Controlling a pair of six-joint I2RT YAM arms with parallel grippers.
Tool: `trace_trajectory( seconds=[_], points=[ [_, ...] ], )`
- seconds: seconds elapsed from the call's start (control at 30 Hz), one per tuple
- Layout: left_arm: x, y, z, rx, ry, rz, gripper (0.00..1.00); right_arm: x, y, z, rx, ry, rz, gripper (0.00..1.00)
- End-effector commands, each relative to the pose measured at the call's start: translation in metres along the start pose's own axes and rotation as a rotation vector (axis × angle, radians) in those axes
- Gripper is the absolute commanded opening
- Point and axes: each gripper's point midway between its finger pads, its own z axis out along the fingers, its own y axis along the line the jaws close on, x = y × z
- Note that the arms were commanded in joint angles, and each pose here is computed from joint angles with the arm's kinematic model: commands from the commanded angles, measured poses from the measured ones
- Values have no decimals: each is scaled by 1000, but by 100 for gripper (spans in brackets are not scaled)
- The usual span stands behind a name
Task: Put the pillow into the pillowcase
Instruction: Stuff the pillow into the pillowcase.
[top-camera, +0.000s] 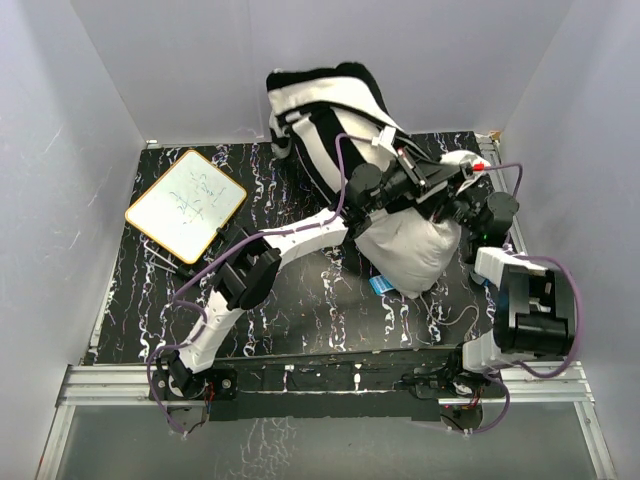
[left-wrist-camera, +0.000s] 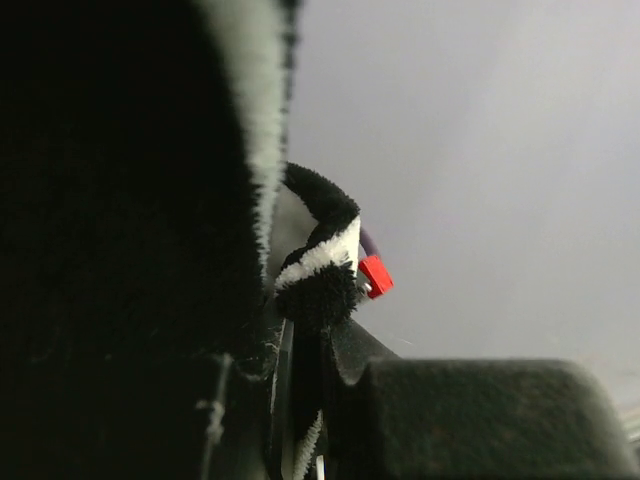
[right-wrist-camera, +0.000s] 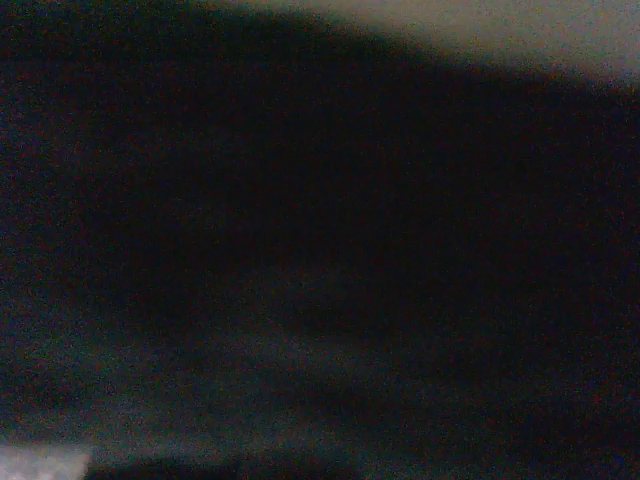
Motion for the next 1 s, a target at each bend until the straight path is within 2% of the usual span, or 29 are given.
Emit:
trace_trajectory(
  seconds=[0.0,0.17,0.27,0.37,0.43,0.53,0.63,0.77,0.97],
  points=[
    [107,-123,-22,296,284,-118,0,21,12,-6,-44,28,176,9],
    [115,-83,6,192,336,-99,0,-19,43,-15,-105,26,236,9],
    [100,-113,30,210,305,31,0,-64,66,-13,-168,44,258,9],
    [77,-150,37,235,199,177,0,-99,84,-5,-218,76,320,9],
    [62,-162,32,209,120,235,0,-105,90,0,-240,100,376,9],
    [59,-160,20,146,84,307,0,-89,88,4,-240,152,491,10],
    [65,-141,17,95,105,275,0,-52,69,3,-205,211,590,10],
    [85,-94,31,19,158,260,0,-1,28,-13,-133,297,622,10],
    [121,-40,47,5,233,211,0,41,-27,-55,8,400,590,11]
  ],
)
